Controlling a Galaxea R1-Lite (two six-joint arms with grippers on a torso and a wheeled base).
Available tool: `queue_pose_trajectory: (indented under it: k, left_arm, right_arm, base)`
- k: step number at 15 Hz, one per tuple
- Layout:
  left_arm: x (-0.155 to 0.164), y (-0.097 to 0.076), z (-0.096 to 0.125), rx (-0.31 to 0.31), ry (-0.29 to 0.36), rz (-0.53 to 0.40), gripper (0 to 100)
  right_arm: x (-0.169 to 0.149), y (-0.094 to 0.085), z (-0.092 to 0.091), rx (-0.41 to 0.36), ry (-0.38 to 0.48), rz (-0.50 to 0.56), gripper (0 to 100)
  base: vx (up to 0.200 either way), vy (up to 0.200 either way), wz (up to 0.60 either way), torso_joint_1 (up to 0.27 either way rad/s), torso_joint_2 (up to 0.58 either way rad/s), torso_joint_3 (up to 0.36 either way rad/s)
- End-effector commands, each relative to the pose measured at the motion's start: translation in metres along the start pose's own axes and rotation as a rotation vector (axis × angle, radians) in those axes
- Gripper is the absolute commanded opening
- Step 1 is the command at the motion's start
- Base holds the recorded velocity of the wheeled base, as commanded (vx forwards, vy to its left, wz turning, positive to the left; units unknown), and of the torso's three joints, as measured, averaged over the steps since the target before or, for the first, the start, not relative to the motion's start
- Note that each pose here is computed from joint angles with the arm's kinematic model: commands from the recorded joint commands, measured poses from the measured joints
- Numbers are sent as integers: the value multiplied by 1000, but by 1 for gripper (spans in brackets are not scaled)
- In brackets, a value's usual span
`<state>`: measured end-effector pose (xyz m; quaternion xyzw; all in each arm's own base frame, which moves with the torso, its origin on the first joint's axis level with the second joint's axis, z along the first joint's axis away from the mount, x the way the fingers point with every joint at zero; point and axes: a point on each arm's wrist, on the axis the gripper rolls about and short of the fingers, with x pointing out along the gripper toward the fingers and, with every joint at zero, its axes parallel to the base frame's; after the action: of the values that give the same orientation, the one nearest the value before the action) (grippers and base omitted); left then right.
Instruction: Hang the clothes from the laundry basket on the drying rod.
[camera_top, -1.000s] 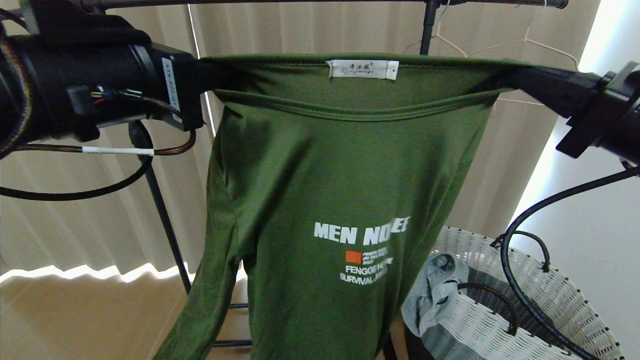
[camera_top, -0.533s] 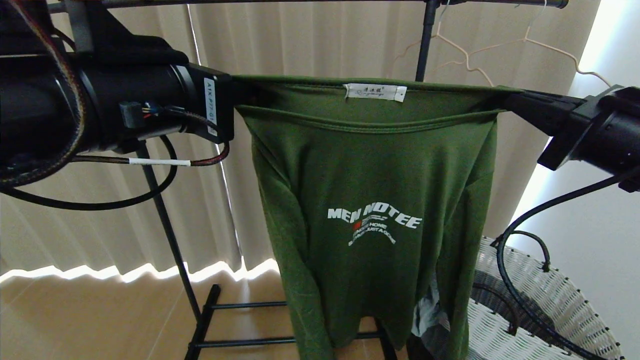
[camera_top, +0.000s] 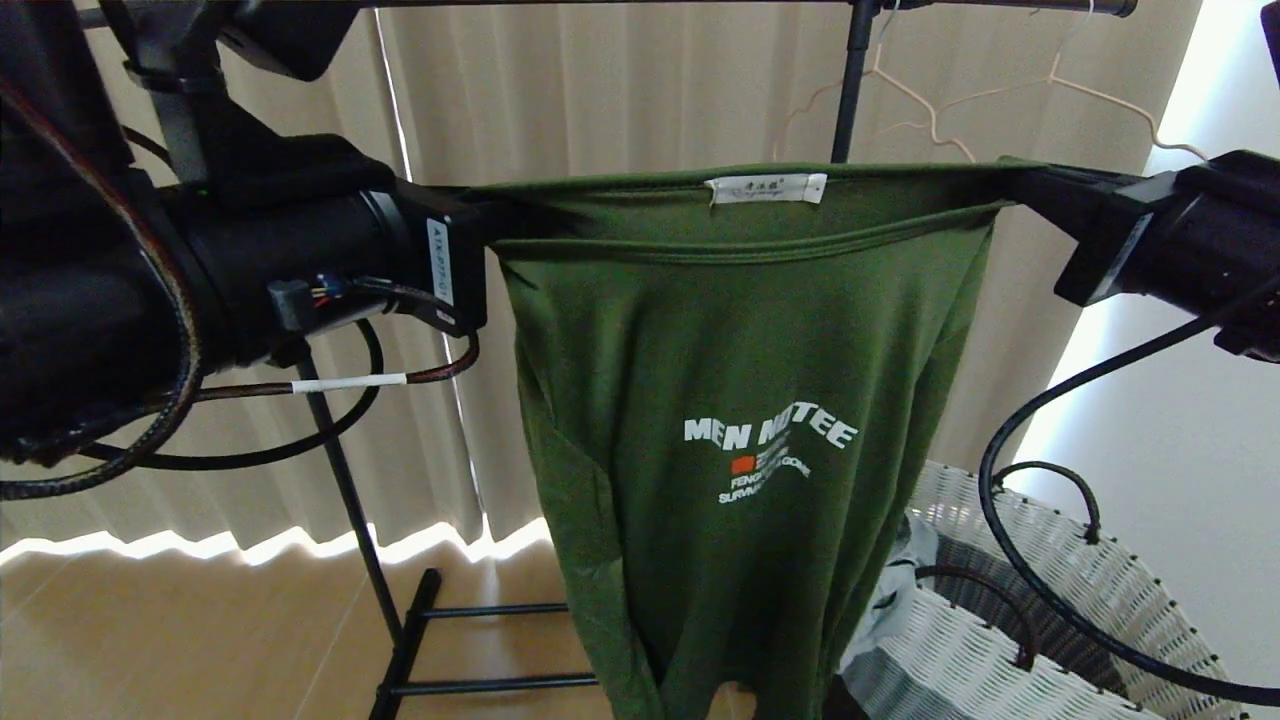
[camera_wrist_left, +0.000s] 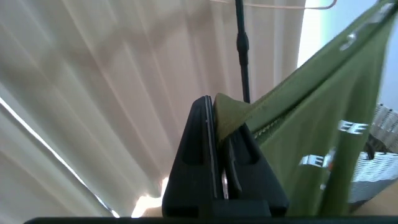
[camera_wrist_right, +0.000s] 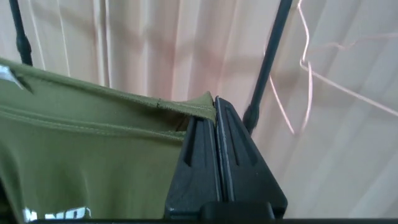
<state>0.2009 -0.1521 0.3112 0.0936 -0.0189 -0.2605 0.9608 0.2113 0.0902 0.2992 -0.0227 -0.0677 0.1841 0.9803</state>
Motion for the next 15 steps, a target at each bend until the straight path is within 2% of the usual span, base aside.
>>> queue_pose_trajectory:
  k: [1,4,7,12,15]
  left_arm:
    - [14,1,-3,-5,14,12,0]
    - [45,2,8,-77,-14,31,0]
    - [67,-4,-3,-80,20,22,0]
    - [79,-8,-12,-75,52,29,0]
    - [64,-5,-5,-76,38,32,0]
  right_arm:
    - [-20,3,11,2,-23,21,0]
    - [-57,19,23,14,1,137,0]
    - [-71,37,16,21,34,257,0]
    - [-72,40,8,4,52,277,0]
    - [-67,35,8,-2,56,238,0]
  base:
    - [0,0,0,0,0,0]
    - [0,0,0,0,0,0]
    - [0,0,0,0,0,0]
    - [0,0,0,0,0,0]
    - [0,0,0,0,0,0]
